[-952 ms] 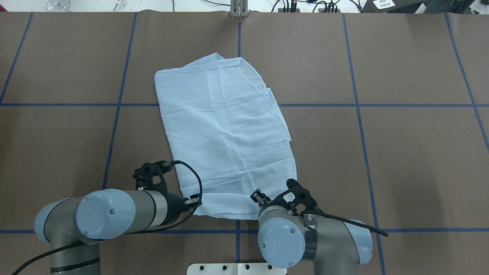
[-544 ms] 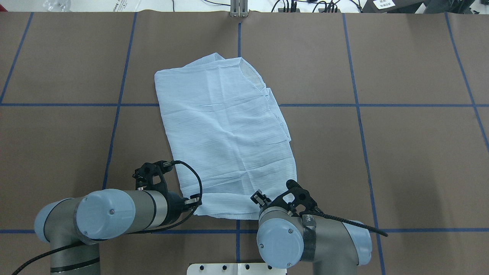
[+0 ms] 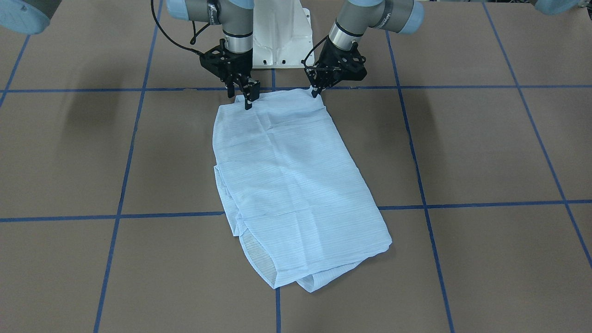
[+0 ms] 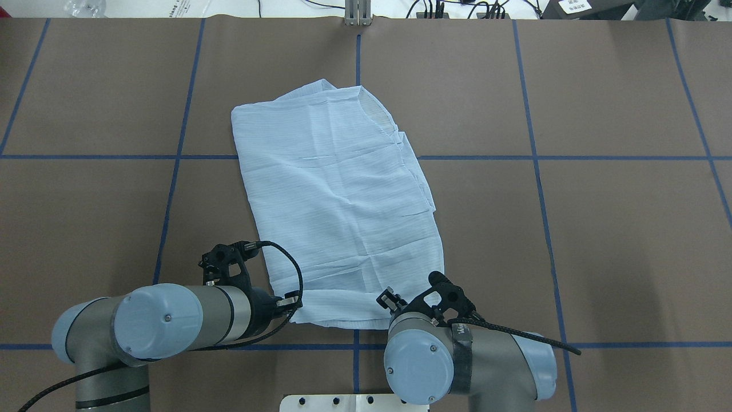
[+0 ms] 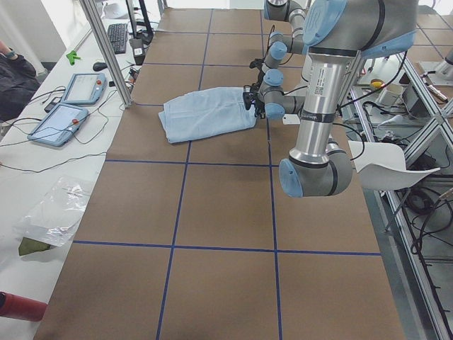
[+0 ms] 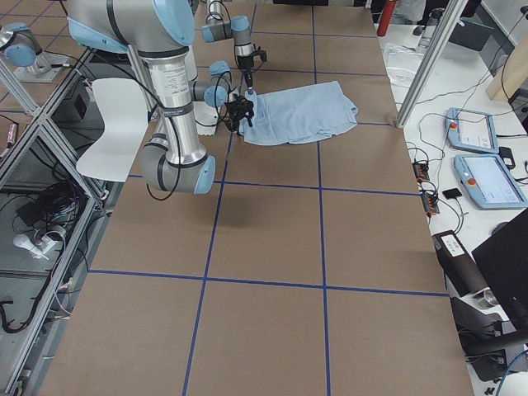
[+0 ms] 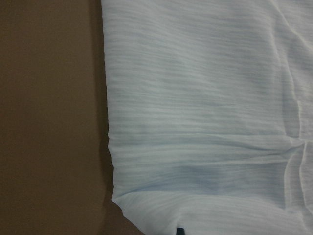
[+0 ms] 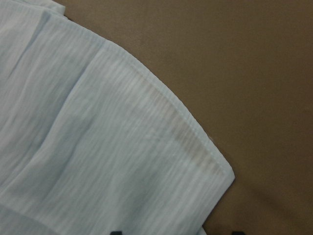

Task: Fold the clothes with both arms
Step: 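Grasp the near edge of the folded shirt with both grippers, then lift the near edge with both grippers and fold it away from the robot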

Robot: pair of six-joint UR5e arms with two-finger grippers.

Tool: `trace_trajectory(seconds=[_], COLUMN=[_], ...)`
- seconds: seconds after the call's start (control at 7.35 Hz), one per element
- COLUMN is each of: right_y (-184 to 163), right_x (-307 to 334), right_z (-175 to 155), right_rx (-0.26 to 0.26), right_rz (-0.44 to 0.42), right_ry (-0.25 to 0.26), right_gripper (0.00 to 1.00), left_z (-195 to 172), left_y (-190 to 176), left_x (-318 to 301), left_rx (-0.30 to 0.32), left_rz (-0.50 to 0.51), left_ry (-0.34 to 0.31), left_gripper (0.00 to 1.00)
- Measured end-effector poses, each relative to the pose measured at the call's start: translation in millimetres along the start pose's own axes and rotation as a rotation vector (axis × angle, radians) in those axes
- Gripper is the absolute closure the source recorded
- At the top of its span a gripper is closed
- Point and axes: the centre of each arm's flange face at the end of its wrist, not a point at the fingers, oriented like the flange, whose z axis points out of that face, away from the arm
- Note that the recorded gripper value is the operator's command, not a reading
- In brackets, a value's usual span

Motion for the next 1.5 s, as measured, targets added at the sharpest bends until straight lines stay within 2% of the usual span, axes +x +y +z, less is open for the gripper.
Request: trace_trajectory(seconds=[0.14,0.41,1.09,1.5], right_y=[2,6,8,-25], right_x=[1,4,-6,-30], right_z=[0,1,-8,-32], right_rx=[-0.001,0.000,-0.006,-0.010], right_rz=[-0.003,0.004,0.071,0.097], right_ry=[0.000,-0.001,-0.032,-0.074], right_gripper=[0.37,1.00,1.00,1.00], left_z=[0,0,0,-12], left_y=[0,0,0,0], left_x=[0,0,0,8], left_rx=[0.000,0.001,0.001,-0.004], left_rz=[0.000,0.000,0.003,0.008], left_ry=[0.000,0.000,0.000,0.026], left_gripper=[1.00,1.00,1.00,1.00])
